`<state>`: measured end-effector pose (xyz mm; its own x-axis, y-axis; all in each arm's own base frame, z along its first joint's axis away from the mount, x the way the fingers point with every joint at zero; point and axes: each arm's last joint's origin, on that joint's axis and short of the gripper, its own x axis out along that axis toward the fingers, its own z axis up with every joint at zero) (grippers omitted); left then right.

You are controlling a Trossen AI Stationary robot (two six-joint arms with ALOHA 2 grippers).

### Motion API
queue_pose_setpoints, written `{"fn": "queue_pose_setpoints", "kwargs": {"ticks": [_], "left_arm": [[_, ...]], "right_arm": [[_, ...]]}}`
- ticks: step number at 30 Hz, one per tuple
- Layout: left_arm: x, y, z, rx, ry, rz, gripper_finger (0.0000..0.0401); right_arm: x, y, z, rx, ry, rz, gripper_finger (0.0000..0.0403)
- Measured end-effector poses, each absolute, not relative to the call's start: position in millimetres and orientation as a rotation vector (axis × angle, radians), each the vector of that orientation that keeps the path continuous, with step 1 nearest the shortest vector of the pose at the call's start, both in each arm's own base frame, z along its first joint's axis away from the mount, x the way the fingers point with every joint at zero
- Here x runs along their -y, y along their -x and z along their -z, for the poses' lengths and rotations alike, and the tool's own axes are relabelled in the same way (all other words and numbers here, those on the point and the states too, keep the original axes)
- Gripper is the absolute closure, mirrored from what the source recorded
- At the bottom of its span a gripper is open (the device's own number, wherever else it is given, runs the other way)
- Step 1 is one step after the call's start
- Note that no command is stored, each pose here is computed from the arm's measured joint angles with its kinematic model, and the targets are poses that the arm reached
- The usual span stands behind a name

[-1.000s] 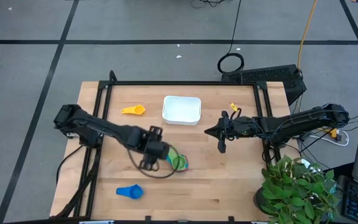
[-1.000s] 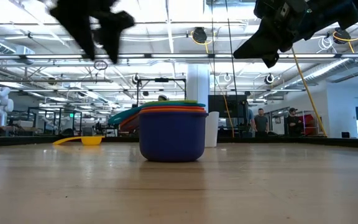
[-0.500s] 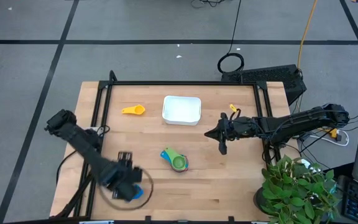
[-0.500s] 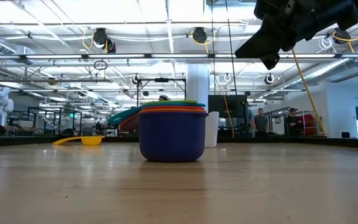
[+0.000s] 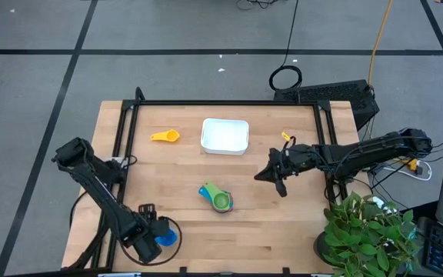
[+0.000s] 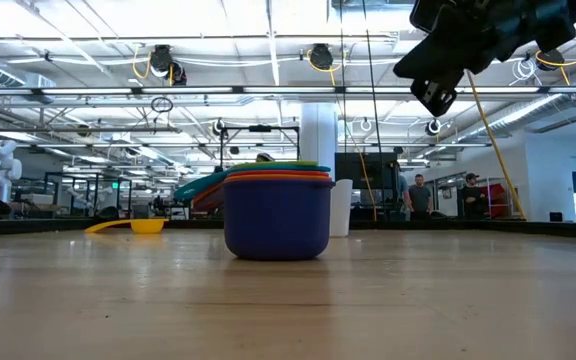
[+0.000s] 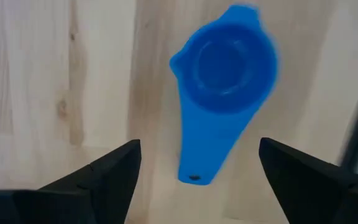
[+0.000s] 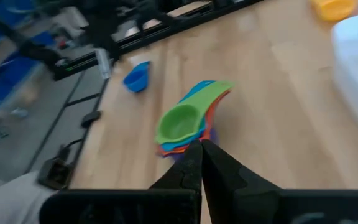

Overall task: Nest measuring cups in basket
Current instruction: Stack the blue measuring cup on top of the green measuring cup

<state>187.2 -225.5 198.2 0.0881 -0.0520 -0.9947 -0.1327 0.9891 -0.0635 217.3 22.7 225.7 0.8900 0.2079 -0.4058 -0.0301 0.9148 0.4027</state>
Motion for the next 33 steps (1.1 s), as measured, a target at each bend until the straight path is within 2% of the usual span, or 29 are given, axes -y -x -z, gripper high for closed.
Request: {"fn": "queue_pose_setpoints", "kwargs": {"ticks": [14, 21, 33], "left_arm": [[219, -182, -166, -1.452, 0.066, -0.001, 0.0073], [217, -184, -152, -1.394, 0.111, 0.025, 0.0073], [217, -188, -135, -1.441, 0.104, -0.015, 0.0073]], "right_arm": [[-23, -217, -225, -0.470, -0.421, -0.145, 0.0403], [-23, -217, -225, -0.470, -0.406, -0.146, 0.0403], [-23, -217, -225, -0.468, -0.400, -0.122, 0.0403]]}}
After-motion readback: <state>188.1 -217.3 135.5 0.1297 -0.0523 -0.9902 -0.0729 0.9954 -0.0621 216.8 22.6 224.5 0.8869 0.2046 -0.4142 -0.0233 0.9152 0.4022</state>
